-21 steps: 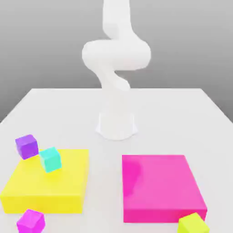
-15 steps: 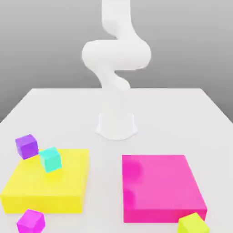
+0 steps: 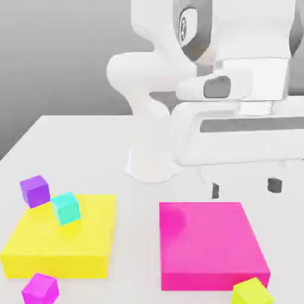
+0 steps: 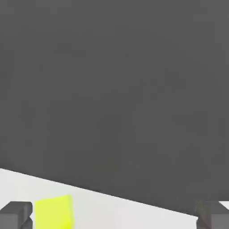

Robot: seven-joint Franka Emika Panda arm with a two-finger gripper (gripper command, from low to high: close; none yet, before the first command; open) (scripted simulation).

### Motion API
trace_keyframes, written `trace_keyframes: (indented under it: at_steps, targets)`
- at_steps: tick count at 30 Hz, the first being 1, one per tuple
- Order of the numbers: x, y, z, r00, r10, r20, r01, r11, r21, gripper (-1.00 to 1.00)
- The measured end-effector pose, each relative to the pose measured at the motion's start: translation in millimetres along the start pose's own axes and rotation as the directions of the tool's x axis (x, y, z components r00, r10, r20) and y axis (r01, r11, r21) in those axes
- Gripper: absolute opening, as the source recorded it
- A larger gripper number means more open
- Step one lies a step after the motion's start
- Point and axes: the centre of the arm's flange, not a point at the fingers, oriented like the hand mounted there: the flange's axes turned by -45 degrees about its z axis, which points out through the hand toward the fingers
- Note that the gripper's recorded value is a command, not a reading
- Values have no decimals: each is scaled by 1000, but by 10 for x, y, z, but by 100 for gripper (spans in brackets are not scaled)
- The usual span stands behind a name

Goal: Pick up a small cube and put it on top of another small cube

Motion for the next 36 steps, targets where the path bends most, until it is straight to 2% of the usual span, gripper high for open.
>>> trace_keyframes:
  at_steps: [8, 12, 13, 19, 24, 31, 36]
  targets:
    - [-338, -526, 1364, 978, -96, 182, 86, 994, 66, 0]
    - [-481, -613, 1951, 974, -107, 201, 93, 993, 75, 0]
    - [-511, -622, 2064, 974, -107, 201, 94, 993, 75, -100]
    - [-526, -627, 2118, 974, -108, 201, 95, 993, 76, -100]
    - [-415, -591, 1600, 974, -107, 202, 93, 993, 75, -100]
    - [-828, 887, 950, 947, 238, 216, -231, 971, -57, -100]
    - [-1590, 2022, 496, 811, 551, 196, -533, 835, -138, -100]
